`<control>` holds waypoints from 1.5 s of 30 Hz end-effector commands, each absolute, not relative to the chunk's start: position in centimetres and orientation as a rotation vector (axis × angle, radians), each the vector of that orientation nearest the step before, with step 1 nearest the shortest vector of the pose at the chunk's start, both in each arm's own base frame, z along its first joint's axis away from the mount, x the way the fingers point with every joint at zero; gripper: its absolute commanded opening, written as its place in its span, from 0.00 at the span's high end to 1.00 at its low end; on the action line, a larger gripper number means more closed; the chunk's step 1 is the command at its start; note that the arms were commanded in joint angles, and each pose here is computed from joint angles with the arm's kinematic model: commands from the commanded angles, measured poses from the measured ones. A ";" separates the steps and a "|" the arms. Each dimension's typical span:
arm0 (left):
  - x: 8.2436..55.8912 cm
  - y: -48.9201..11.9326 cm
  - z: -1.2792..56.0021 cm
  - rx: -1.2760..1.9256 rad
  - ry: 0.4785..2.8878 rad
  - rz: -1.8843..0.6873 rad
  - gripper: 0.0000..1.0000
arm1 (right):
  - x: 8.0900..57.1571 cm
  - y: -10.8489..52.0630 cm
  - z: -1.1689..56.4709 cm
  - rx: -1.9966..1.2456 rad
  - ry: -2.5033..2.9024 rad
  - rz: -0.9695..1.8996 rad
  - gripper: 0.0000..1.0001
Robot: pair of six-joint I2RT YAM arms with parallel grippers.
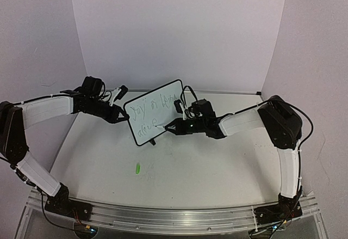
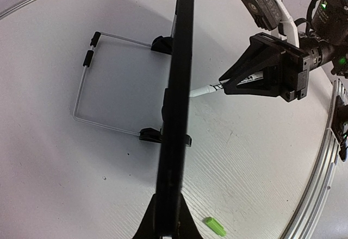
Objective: Write a sentence on the whiteboard
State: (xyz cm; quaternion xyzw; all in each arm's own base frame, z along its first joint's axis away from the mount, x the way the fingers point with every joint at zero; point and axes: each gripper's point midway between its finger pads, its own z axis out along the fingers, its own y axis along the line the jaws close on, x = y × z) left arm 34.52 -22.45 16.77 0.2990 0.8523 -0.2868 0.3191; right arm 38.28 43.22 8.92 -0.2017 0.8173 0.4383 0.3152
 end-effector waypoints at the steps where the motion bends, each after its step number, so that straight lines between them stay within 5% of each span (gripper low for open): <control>1: 35.3 -22.6 17.9 0.793 2.210 -0.732 1.00 | 40.1 42.4 9.1 -0.474 2.135 1.072 1.00; 45: 35.3 -22.7 17.9 0.793 2.211 -0.740 1.00 | 40.4 42.2 11.4 -0.450 2.058 1.087 1.00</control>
